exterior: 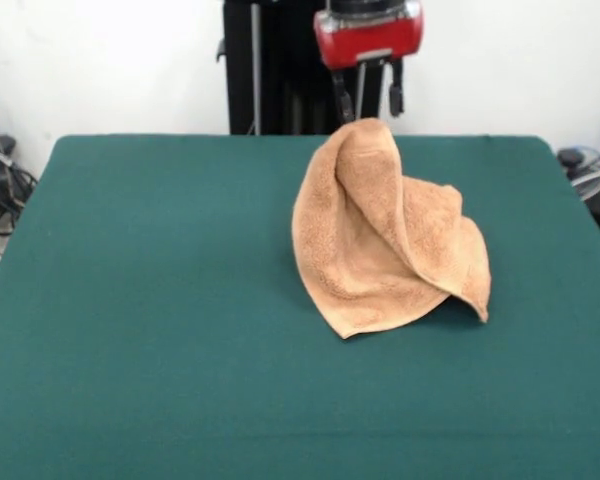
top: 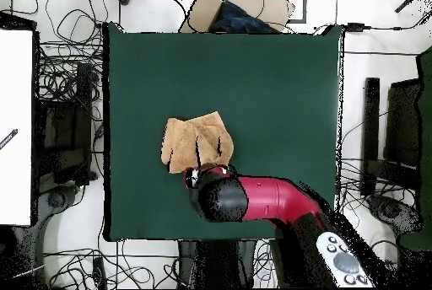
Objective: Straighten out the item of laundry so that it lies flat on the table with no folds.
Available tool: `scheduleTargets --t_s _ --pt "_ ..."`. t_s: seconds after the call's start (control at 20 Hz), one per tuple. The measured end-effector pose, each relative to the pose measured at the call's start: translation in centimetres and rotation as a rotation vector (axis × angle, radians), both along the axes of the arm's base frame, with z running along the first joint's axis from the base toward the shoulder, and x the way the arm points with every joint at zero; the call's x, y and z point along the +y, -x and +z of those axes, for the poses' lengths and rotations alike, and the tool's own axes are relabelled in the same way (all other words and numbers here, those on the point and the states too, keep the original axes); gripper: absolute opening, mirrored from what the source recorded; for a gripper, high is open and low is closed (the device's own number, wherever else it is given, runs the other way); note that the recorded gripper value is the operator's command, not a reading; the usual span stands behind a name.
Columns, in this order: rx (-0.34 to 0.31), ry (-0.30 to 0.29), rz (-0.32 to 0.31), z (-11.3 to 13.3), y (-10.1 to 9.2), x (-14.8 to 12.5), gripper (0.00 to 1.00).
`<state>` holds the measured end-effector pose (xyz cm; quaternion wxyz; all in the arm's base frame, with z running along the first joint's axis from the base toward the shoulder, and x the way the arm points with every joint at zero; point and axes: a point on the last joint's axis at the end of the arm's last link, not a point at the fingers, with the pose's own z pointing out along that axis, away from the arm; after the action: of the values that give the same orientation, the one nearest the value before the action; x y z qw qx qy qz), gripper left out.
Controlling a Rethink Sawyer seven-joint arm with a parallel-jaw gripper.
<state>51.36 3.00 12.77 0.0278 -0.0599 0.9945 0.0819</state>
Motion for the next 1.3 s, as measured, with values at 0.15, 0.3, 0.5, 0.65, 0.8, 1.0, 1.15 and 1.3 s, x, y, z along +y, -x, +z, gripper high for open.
scheduleTargets --t_s 0.15,0.3,0.5,0.65,0.8,1.0,1.15,1.3 --pt "-0.015 0.015 -0.008 2.3 -0.3 0.7 1.0" --pt "-0.025 0.027 -0.019 6.0 -0.8 2.6 1.0" --pt "-0.02 0.033 -0.01 9.1 -0.9 4.9 1.0" --pt "-0.019 0.033 -0.002 10.1 -0.9 5.9 1.0" --pt "-0.024 0.037 0.022 10.5 -0.7 7.2 1.0" --pt "-0.013 0.044 0.092 8.2 0.0 9.4 1.0" --pt "-0.008 0.039 0.118 6.5 0.4 10.2 1.0" --pt "-0.002 0.022 0.131 4.5 0.7 10.7 1.0"
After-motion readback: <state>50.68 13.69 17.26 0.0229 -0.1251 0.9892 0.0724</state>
